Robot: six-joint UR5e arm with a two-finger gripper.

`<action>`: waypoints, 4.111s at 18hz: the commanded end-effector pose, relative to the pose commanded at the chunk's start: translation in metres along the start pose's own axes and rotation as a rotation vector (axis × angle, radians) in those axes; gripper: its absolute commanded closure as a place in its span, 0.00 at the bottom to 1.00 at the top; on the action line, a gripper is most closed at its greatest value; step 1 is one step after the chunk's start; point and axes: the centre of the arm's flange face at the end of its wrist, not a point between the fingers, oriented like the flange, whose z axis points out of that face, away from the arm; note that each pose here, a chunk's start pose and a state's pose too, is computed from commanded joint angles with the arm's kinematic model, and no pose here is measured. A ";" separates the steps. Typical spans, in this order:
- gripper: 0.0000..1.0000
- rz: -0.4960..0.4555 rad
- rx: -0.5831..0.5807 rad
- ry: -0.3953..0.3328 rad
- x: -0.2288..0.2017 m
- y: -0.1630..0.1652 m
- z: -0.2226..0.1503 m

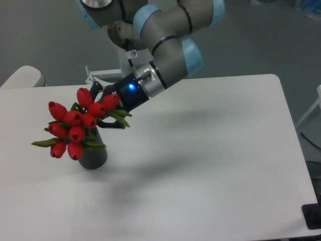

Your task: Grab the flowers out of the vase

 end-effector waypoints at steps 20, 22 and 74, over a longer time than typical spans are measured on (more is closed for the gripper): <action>0.83 0.112 0.076 -0.230 -0.082 -0.084 -0.122; 0.83 0.112 0.043 -0.277 -0.097 -0.081 -0.140; 0.94 0.209 -1.290 -0.256 -0.263 0.083 -0.051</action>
